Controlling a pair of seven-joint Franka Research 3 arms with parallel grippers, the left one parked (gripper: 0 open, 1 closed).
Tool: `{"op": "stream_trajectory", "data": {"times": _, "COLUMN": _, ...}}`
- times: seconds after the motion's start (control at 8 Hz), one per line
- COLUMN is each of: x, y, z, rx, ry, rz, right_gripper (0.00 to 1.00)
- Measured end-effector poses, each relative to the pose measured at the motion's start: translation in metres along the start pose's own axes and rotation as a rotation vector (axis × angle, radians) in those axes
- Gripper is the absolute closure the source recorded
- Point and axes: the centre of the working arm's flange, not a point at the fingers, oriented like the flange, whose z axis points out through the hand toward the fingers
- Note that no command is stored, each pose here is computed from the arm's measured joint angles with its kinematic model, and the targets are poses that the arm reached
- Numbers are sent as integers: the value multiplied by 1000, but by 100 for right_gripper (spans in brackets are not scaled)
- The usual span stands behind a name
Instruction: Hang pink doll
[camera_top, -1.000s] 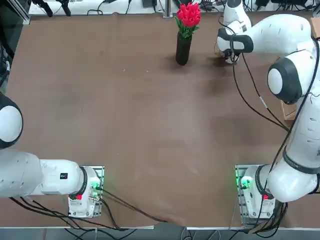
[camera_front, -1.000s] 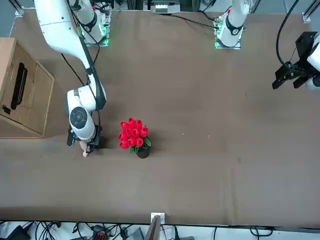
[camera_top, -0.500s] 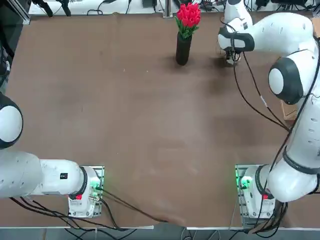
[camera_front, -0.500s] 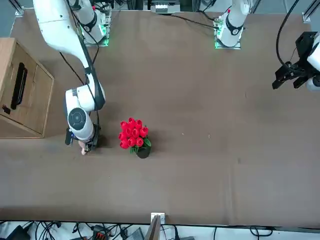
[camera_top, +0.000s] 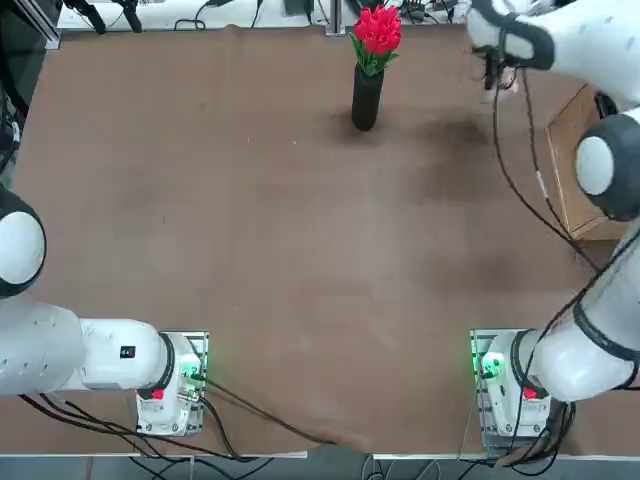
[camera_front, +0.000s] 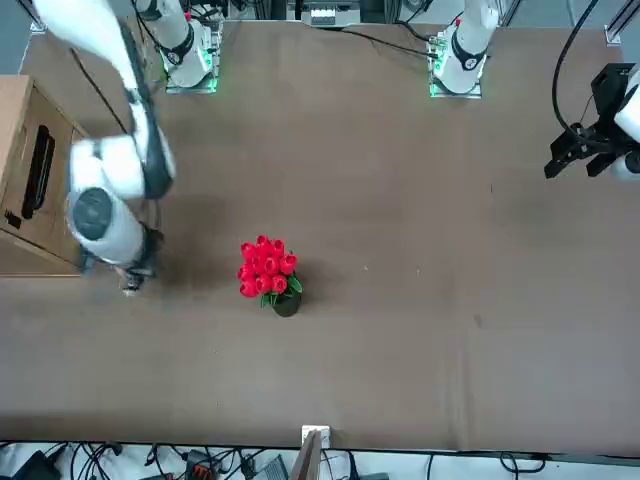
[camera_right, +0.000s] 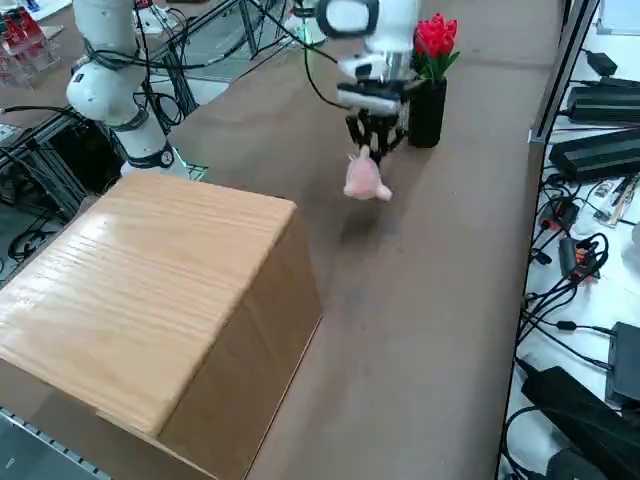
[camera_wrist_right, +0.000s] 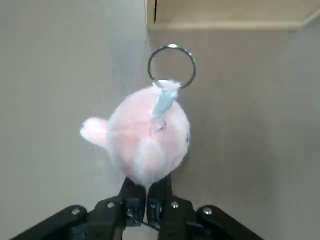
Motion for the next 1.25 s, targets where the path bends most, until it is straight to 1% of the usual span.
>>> {"op": "stream_trajectory", "data": {"times": 0.12, "x": 39, "y": 7, "z": -21, "rx": -4, "ry": -33, "rz": -45, "right_gripper": 95}}
{"op": "stream_trajectory", "data": {"times": 0.25, "x": 69, "y": 16, "z": -35, "rx": -13, "ry": -75, "rz": -110, "right_gripper": 95}}
{"op": "stream_trajectory", "data": {"times": 0.38, "x": 90, "y": 21, "z": -41, "rx": -14, "ry": -114, "rz": -156, "right_gripper": 95}}
{"op": "stream_trajectory", "data": {"times": 0.5, "x": 113, "y": 24, "z": -40, "rx": -11, "ry": -150, "rz": -178, "right_gripper": 95}}
{"op": "stream_trajectory", "data": {"times": 0.75, "x": 159, "y": 29, "z": -24, "rx": -14, "ry": -211, "rz": -200, "right_gripper": 95}}
{"op": "stream_trajectory", "data": {"times": 1.0, "x": 193, "y": 34, "z": -12, "rx": -7, "ry": -255, "rz": -238, "right_gripper": 95}}
{"op": "stream_trajectory", "data": {"times": 1.12, "x": 201, "y": 35, "z": -10, "rx": -4, "ry": -265, "rz": -244, "right_gripper": 95}}
{"op": "stream_trajectory", "data": {"times": 1.25, "x": 202, "y": 35, "z": -10, "rx": -4, "ry": -270, "rz": -248, "right_gripper": 95}}
